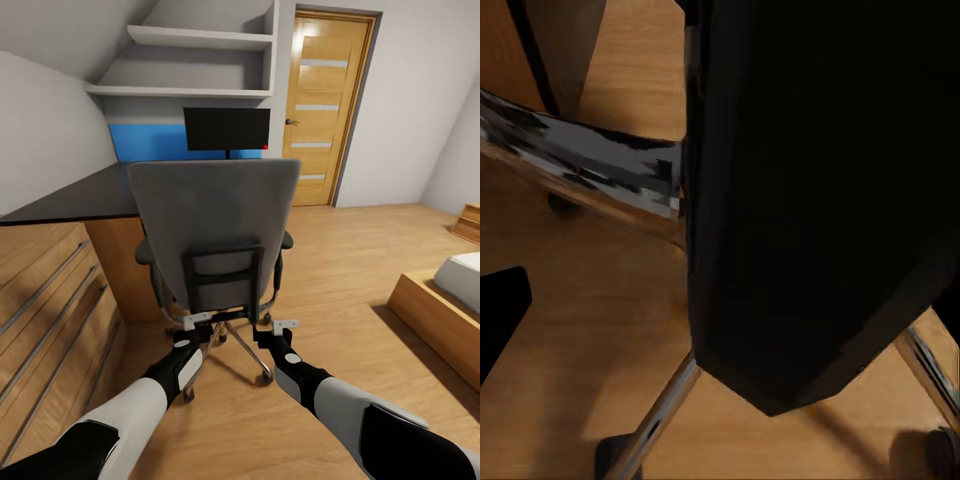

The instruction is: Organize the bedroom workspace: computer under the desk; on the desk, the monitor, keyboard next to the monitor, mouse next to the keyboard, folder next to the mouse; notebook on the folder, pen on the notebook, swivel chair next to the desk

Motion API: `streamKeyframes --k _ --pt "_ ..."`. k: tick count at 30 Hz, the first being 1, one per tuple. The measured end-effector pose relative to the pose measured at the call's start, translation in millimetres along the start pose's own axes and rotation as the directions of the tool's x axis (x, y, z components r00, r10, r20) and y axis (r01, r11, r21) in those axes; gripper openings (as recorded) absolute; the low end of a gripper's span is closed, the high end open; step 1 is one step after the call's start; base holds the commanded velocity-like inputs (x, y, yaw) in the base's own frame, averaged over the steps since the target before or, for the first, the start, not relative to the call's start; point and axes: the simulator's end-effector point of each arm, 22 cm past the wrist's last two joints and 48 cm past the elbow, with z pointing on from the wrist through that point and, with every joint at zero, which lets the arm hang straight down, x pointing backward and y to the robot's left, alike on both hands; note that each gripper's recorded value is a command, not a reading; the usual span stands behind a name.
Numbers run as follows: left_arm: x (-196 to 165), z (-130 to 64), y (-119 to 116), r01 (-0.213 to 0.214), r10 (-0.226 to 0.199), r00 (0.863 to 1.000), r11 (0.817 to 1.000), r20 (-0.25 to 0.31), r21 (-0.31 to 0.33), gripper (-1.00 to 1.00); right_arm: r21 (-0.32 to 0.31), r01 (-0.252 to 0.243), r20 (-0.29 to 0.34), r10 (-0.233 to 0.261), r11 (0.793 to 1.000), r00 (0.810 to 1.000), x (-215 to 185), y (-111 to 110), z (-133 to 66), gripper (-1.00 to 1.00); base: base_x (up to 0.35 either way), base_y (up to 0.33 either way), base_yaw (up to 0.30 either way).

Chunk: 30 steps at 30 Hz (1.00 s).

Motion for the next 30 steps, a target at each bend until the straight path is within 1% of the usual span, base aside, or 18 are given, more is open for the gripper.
streamKeyframes --k 5,8,15,30 --pt "0.6 0.3 -0.1 0.0 0.0 1.0 1.0 -0.002 0.001 1.0 0.0 -0.001 -0.001 0.001 1.0 1.0 0.4 -0.1 0.2 1.0 0.085 0.029 -0.239" --pt "0.8 0.4 0.0 0.0 0.0 1.0 1.0 -0.002 0.0 1.0 0.0 -0.001 -0.001 0.001 1.0 1.0 0.5 0.0 0.3 1.0 -0.078 0.004 -0.093" --pt "0.8 0.4 0.0 0.0 0.0 1.0 1.0 -0.002 0.001 1.0 0.0 0.0 -0.001 0.0 1.0 1.0 0.6 0.1 0.4 1.0 -0.21 0.001 -0.014" --pt "4.0 0.4 1.4 0.001 -0.001 1.0 1.0 -0.01 -0.004 1.0 0.004 0.001 -0.001 -0.001 1.0 1.0 0.5 -2.3 0.4 1.0 -0.025 0.0 -0.001"
